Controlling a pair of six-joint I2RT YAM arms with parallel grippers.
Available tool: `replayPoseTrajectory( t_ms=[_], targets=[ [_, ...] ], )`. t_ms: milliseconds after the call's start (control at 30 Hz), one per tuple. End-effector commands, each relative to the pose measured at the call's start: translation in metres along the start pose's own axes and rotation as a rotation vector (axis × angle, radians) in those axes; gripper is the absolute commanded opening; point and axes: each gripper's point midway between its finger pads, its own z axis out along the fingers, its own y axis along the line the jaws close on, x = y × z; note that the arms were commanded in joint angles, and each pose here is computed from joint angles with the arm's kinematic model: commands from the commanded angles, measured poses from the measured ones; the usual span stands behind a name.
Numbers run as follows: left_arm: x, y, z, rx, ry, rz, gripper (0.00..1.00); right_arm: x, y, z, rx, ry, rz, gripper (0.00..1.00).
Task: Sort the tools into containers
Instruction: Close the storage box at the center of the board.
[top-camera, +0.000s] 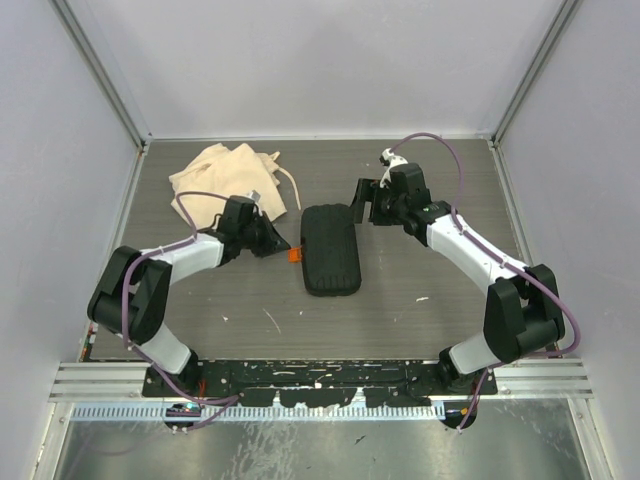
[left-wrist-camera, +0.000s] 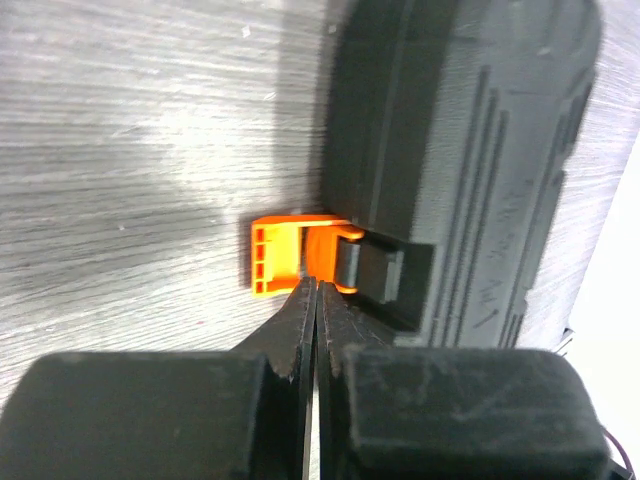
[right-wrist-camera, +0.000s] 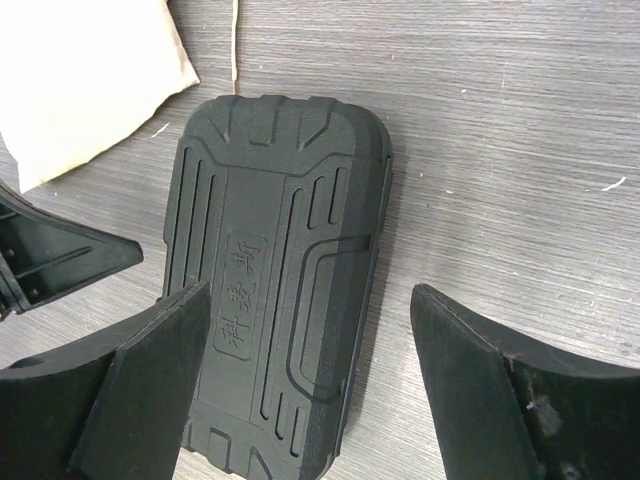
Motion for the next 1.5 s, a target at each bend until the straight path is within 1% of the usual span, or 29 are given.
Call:
replayPoseTrajectory(
  t_ms=[0,167,300,367,500,533,600,633,667,733,800,867,967,1067,1200,1367,1467],
  targets=[
    [-0.023,-0.033,-0.019,0.067,-0.062,0.070,0.00,-0.018,0.015,-0.005,-0.057,-0.066,-0.001,0.85],
    [-0.021,-0.034,-0.017,0.074,-0.049,0.066,0.00,-0.017,0.019,-0.003,-0.082,-0.058,-0.003,0.85],
    [-0.024,-0.030,-0.019,0.049,-0.062,0.055,0.00,-0.024,0.028,-0.007,-0.121,-0.075,-0.079,0.87],
    [-0.026,-0.026,-0.023,0.037,-0.072,0.047,0.05,-0.030,0.036,-0.007,-0.143,-0.087,-0.127,0.88],
    [-0.034,-0.015,-0.033,0.028,-0.092,0.001,0.19,-0.030,0.064,0.000,-0.160,-0.077,-0.243,0.87],
    [-0.036,-0.012,-0.036,0.023,-0.100,-0.010,0.21,-0.028,0.073,0.004,-0.159,-0.078,-0.289,0.87],
    [-0.040,-0.002,-0.045,-0.001,-0.123,-0.042,0.23,-0.012,0.094,0.012,-0.211,-0.072,-0.449,0.83],
    [-0.042,0.006,-0.050,-0.020,-0.134,-0.062,0.23,-0.009,0.104,0.015,-0.241,-0.094,-0.552,0.81],
    [-0.044,0.016,-0.055,-0.046,-0.144,-0.090,0.23,-0.004,0.114,0.016,-0.281,-0.096,-0.630,0.81],
    [-0.047,0.033,-0.066,-0.084,-0.162,-0.140,0.25,0.011,0.136,0.016,-0.419,-0.070,-0.782,0.81],
    [-0.049,0.055,-0.077,-0.132,-0.189,-0.208,0.29,0.019,0.150,0.018,-0.500,-0.054,-0.900,0.81],
    [-0.047,0.071,-0.086,-0.155,-0.201,-0.256,0.32,0.029,0.154,0.025,-0.541,0.001,-0.982,0.81],
    [-0.042,0.092,-0.097,-0.190,-0.222,-0.311,0.37,0.048,0.160,0.037,-0.584,0.123,-1.074,0.80],
    [-0.039,0.101,-0.104,-0.202,-0.236,-0.335,0.38,0.064,0.169,0.049,-0.617,0.226,-1.178,0.79],
    [-0.031,0.113,-0.110,-0.245,-0.243,-0.353,0.38,0.083,0.174,0.069,-0.590,0.331,-1.279,0.77],
    [-0.021,0.131,-0.122,-0.312,-0.270,-0.391,0.38,0.094,0.172,0.090,-0.512,0.408,-1.324,0.77],
    [-0.015,0.135,-0.125,-0.324,-0.266,-0.395,0.38,0.104,0.170,0.100,-0.477,0.459,-1.360,0.77]
  ],
)
